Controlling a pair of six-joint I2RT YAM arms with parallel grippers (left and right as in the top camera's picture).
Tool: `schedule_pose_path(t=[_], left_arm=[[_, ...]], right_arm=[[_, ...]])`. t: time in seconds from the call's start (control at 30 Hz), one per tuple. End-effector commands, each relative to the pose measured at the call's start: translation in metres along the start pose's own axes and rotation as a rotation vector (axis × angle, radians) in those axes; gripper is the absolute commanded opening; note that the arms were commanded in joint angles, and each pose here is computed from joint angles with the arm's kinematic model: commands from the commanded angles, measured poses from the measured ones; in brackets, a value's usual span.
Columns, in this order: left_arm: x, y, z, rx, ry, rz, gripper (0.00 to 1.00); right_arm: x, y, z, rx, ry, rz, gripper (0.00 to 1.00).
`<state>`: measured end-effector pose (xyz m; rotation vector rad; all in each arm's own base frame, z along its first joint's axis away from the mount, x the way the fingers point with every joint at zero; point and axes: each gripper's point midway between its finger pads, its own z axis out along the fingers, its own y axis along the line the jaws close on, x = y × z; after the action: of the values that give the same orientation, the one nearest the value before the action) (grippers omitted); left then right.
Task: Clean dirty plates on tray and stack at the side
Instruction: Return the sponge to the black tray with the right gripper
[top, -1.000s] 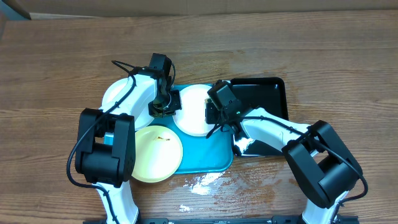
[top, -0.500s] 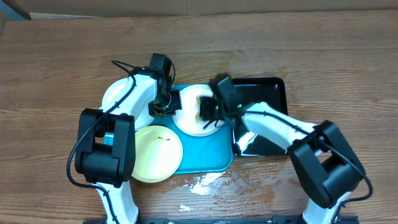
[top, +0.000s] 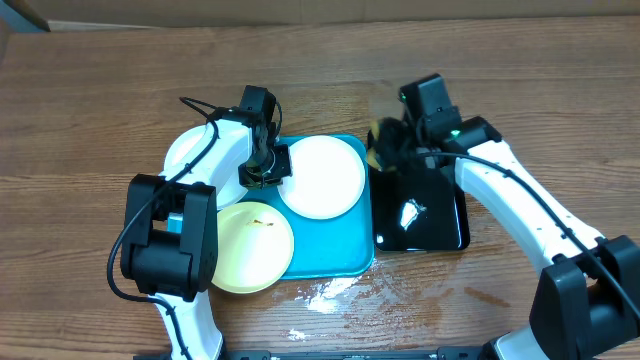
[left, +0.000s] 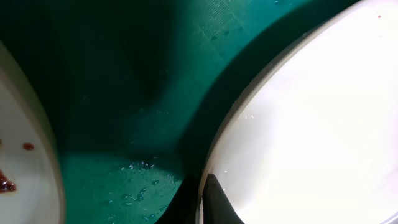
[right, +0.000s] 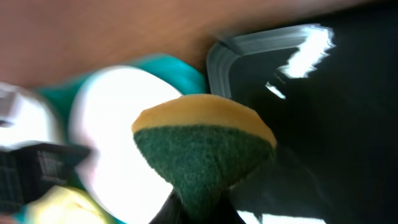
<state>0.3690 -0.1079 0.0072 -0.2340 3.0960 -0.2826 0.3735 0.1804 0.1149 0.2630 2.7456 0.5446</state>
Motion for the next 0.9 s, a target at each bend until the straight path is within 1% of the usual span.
schedule_pose_path(t=[0.0,0.1,0.2,0.5,0.77,0.8,0.83,0.87], left_arm=[[-0.008,0.012,0.005,-0.070,-0.022,-0.018,0.04],[-0.010,0.011,0.002,-0.069,-0.026,-0.016,0.04],[-0.013,0.009,-0.002,-0.068,-0.030,-0.015,0.04],[-0.022,0.002,-0.022,-0.066,-0.039,-0.005,0.04],[-0.031,0.003,-0.045,-0.106,-0.056,-0.003,0.04],[-0.032,0.002,-0.047,-0.105,-0.058,-0.003,0.04],[-0.034,0.001,-0.052,-0.104,-0.061,-0.003,0.04],[-0.034,0.000,-0.054,-0.104,-0.060,-0.003,0.04]], right_arm=[[0.013,-0.050,0.000,0.199,0.046,-0.086,0.04],[0.028,-0.077,0.007,0.299,0.080,-0.085,0.04],[0.037,-0.093,0.018,0.337,0.075,-0.087,0.04],[0.062,-0.121,0.053,0.331,0.033,-0.091,0.05],[0.065,-0.124,0.056,0.328,0.029,-0.091,0.22],[0.065,-0.123,0.056,0.326,0.026,-0.091,0.27],[0.064,-0.124,0.057,0.324,0.022,-0.092,0.48],[0.065,-0.124,0.057,0.325,0.023,-0.092,0.53]])
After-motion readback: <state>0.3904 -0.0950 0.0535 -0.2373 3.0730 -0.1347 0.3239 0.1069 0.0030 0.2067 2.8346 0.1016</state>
